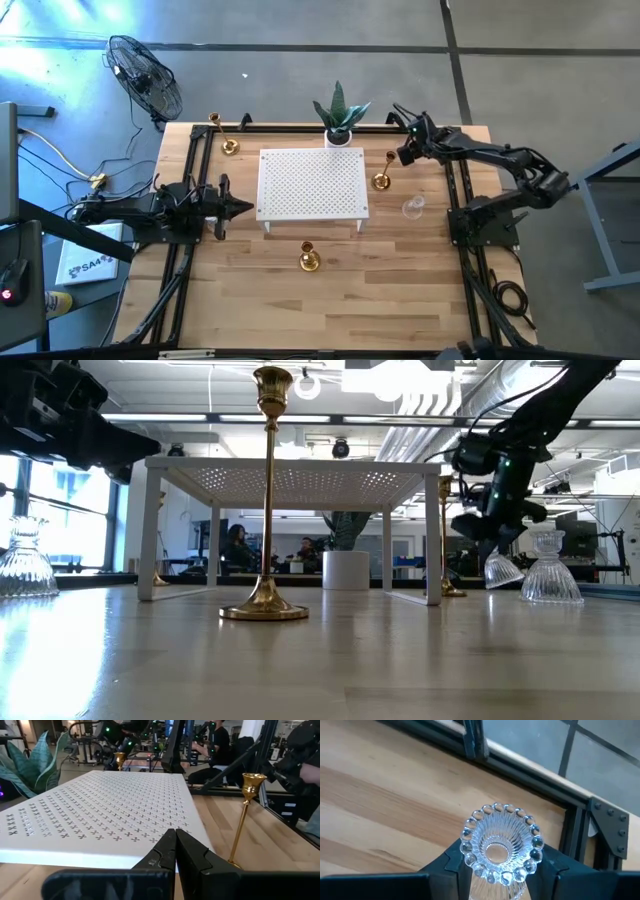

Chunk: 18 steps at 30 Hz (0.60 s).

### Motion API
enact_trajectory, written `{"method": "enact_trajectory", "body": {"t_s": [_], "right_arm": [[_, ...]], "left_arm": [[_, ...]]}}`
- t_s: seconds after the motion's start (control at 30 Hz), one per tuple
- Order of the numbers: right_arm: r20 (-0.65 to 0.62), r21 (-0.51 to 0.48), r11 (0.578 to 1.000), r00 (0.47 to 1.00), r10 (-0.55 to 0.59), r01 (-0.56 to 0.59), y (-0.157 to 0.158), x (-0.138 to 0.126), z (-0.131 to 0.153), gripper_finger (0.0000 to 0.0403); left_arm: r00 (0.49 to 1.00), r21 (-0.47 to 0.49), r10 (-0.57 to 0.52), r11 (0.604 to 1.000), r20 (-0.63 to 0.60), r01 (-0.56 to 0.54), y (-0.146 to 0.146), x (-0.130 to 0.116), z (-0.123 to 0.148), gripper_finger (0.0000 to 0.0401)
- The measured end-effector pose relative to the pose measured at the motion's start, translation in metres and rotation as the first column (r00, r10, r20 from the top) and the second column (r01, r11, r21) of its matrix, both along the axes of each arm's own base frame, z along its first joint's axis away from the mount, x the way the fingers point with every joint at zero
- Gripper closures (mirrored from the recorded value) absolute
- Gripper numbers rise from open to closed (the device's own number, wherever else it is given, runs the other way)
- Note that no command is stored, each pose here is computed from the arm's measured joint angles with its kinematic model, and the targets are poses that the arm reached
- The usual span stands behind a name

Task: Pick & Place candle stick holders
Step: Put the top right transparent candle holder on the shelf

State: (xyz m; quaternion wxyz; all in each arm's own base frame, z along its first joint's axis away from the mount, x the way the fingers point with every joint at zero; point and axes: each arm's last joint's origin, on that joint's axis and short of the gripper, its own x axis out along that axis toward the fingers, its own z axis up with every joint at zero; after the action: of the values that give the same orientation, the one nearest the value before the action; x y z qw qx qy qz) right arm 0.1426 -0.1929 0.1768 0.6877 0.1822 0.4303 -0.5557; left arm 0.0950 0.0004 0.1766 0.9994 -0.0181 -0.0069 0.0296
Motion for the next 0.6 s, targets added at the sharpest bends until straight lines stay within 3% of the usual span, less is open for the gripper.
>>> {"method": "enact_trajectory", "body": {"t_s": [0.37,0.6], "right_arm": [[0.082,-0.118,0.993,0.996,0.019,-0.009,0.020,-0.016,0.042,0.0276],[0.164,-0.209,0.976,0.981,0.103,-0.067,0.039,-0.030,0.071,0.0277]], "left_arm": [[1.000,0.000,-0.021,1.000,0.000,0.021,-0.001,0.000,0.000,0.0400],[1.000,0.001,-0.021,1.000,0.002,0.021,-0.001,0.000,0.000,0.0400]]}}
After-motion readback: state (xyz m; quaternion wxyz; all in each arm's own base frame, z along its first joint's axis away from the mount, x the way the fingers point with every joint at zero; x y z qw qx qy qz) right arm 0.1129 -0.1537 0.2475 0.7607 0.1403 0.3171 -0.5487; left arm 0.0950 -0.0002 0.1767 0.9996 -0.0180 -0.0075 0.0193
